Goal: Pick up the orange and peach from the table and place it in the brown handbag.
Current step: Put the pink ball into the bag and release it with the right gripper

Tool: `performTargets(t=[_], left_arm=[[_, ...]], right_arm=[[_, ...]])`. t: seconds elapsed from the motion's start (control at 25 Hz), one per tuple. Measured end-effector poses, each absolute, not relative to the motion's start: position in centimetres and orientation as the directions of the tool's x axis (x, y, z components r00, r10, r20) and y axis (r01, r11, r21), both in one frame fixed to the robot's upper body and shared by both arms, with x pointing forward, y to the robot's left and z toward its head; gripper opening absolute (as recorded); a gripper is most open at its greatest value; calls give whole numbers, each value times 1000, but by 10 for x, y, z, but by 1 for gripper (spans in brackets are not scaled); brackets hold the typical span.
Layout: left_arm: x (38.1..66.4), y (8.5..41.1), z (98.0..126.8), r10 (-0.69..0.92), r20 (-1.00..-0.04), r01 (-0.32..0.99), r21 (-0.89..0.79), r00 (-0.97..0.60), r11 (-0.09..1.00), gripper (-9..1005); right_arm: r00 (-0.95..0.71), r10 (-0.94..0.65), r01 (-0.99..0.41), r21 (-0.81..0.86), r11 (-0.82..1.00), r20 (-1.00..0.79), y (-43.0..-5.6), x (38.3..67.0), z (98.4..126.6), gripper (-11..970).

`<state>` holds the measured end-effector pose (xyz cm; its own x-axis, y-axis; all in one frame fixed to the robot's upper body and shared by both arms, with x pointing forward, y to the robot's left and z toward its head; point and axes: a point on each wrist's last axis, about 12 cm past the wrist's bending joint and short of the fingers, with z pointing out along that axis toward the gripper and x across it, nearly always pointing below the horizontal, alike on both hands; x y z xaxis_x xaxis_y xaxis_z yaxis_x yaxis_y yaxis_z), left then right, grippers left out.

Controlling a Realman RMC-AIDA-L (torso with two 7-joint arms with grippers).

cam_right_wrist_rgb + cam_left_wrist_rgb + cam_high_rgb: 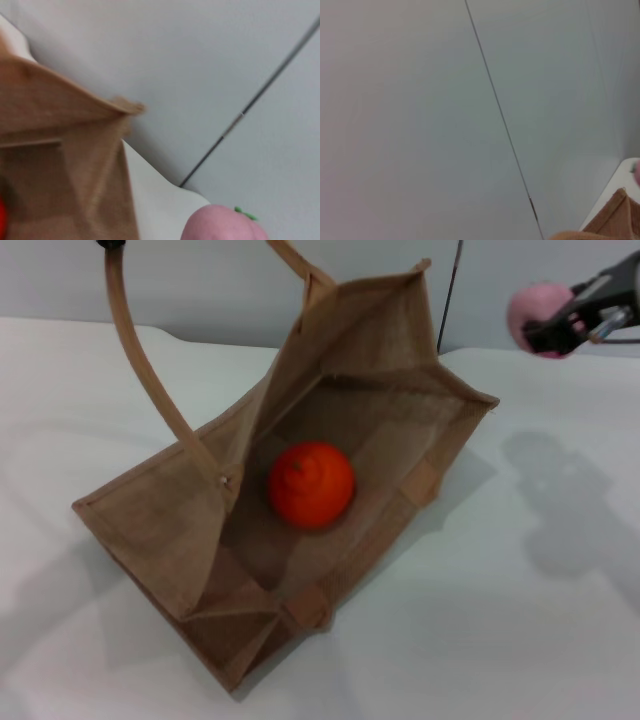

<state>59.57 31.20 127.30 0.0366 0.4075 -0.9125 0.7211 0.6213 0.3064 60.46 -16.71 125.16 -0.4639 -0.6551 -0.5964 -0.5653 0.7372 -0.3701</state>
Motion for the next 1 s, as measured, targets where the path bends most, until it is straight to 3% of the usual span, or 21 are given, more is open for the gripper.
performTargets(t=[0.2,0.44,1.0], left_arm=[[596,314,1273,405,-914,716,306,36,627,244],[598,310,1277,402,-915,717,312,48,623,246],[602,291,1288,377,-920,750,324,107,577,251]], right_arm=[[-375,-708,-666,-358,655,-598,-131,564,1254,567],[-324,-729,-761,-291,579,-603,-106,550,1242,560],[-306,-693,-781,-244,575,-653,-81,590,1200,553]])
